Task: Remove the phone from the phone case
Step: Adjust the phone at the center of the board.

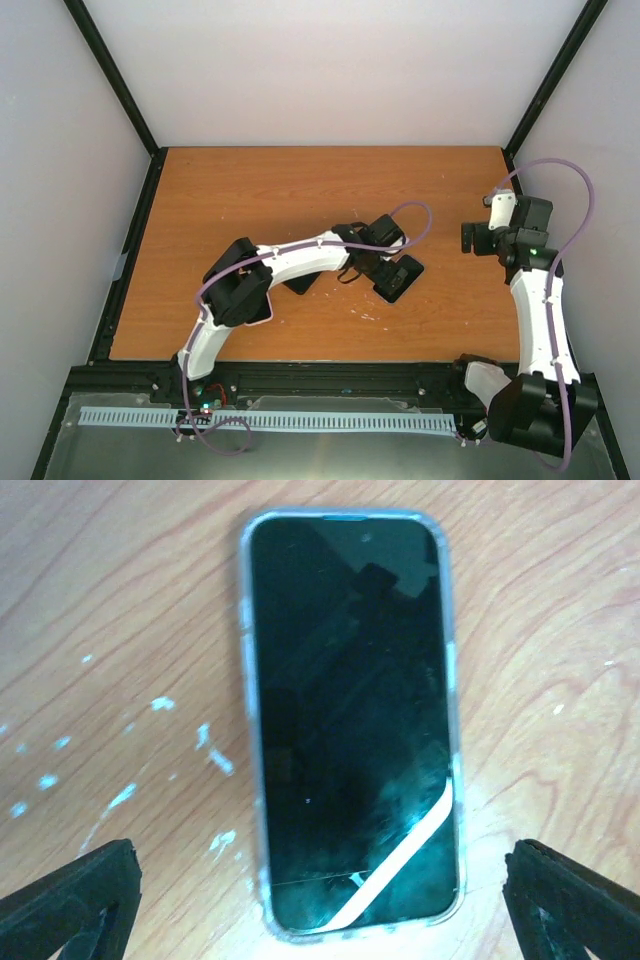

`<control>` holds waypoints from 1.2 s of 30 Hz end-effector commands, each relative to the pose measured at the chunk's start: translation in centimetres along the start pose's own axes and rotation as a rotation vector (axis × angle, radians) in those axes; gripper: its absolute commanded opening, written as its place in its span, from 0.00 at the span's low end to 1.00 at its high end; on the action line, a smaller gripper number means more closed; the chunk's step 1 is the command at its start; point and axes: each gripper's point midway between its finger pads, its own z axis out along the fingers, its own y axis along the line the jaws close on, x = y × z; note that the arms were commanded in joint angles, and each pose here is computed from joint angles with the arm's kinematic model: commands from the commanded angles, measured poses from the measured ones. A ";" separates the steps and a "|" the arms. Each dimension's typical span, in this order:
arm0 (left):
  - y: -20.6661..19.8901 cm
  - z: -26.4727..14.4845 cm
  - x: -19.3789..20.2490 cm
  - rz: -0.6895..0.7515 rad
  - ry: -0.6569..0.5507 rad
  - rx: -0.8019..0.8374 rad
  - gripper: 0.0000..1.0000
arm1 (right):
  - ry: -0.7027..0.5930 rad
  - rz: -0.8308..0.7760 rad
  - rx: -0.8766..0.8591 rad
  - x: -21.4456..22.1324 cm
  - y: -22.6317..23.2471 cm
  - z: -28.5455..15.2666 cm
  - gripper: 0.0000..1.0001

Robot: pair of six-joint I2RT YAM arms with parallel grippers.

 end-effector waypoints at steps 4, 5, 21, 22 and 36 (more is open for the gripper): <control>-2.0 2.6 0.4 0.063 0.060 0.100 0.99 | 0.166 -0.064 -0.105 2.9 1.5 -0.3 1.00; -2.4 2.6 0.4 0.069 0.062 0.120 0.99 | 0.163 -0.070 -0.099 2.8 1.4 -0.5 1.00; -15.6 2.5 0.6 0.377 -0.040 0.504 1.00 | 0.304 -0.096 -0.107 4.5 0.0 -0.1 1.00; -15.9 2.4 -0.2 0.373 -0.067 0.506 1.00 | 0.318 -0.097 -0.106 4.7 -0.3 0.0 1.00; -4.2 -7.1 -1.4 0.126 -0.304 0.196 1.00 | 0.428 -0.365 -0.342 9.1 4.6 0.6 0.96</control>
